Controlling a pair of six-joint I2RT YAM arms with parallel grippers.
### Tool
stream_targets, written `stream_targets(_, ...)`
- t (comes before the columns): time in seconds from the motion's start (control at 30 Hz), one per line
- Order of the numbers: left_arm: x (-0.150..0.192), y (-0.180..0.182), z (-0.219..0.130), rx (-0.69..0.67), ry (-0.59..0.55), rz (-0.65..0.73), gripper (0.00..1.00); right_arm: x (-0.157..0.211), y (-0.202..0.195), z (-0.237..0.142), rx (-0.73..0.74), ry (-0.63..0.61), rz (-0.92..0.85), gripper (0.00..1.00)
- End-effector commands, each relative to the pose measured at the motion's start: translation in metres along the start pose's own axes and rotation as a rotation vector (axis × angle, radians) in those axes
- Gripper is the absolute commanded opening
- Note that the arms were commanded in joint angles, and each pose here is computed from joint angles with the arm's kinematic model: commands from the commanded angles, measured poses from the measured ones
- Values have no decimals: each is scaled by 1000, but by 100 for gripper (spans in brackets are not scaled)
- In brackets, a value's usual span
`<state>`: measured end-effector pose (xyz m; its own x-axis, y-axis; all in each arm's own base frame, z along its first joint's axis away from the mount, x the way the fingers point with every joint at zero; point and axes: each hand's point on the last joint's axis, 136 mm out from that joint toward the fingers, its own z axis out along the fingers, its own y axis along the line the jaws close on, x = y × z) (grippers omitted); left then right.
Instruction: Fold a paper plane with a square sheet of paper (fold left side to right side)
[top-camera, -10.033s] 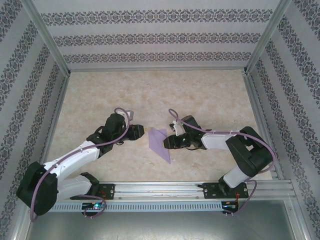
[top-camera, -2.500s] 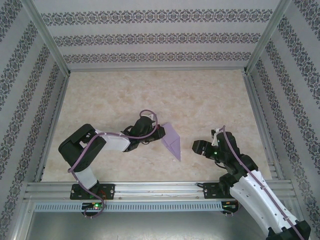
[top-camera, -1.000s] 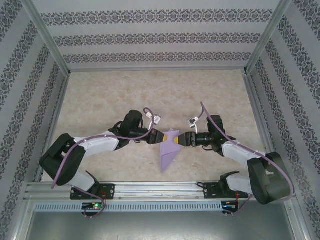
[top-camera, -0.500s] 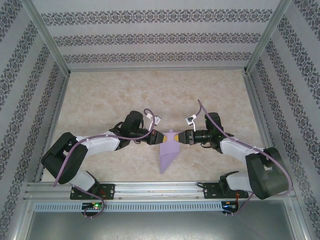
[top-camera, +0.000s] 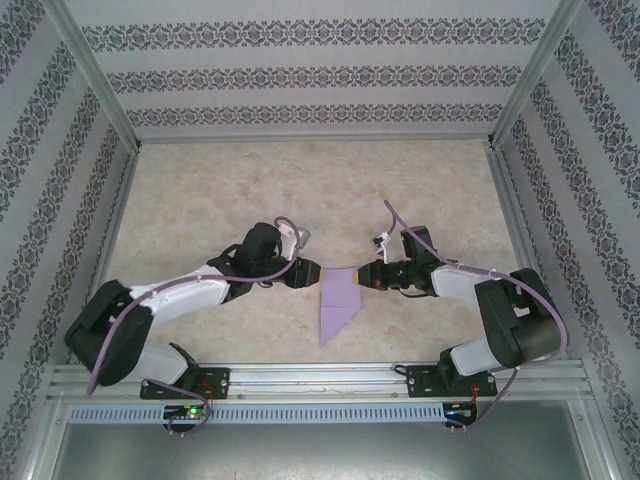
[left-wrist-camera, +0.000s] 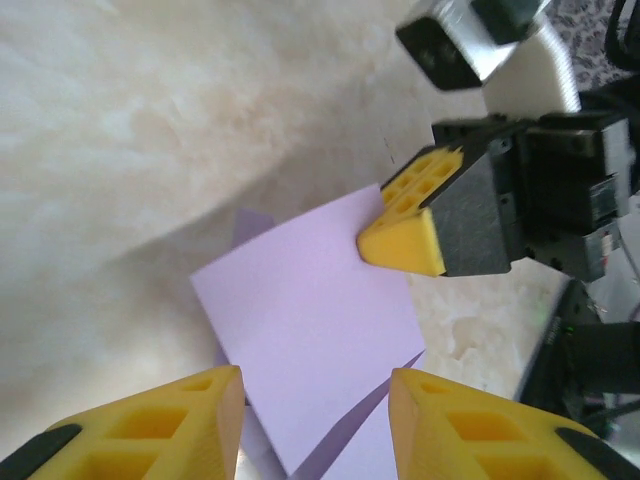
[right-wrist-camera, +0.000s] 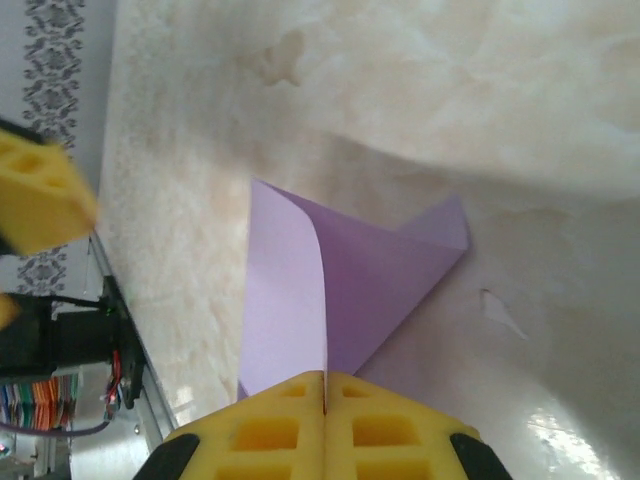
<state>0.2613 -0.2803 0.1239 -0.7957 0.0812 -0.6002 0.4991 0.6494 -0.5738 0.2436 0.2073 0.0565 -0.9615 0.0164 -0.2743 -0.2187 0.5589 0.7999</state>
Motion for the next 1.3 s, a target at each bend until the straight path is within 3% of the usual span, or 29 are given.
stream_targets(0.0,1,17,-23,-147,-7,85,41,-13,0,0,35,-31,58,0)
stream_targets(0.3,32,-20,-33,-248,86,342,40,-13,3,-2,40,-35,241,0)
stream_targets(0.7,81,-63,7,-362,230,609,41,-12,-1,-5,83,-36,300,0)
stream_targets(1.27,115,-68,69,-425,348,672,43,-17,0,-6,98,-41,304,0)
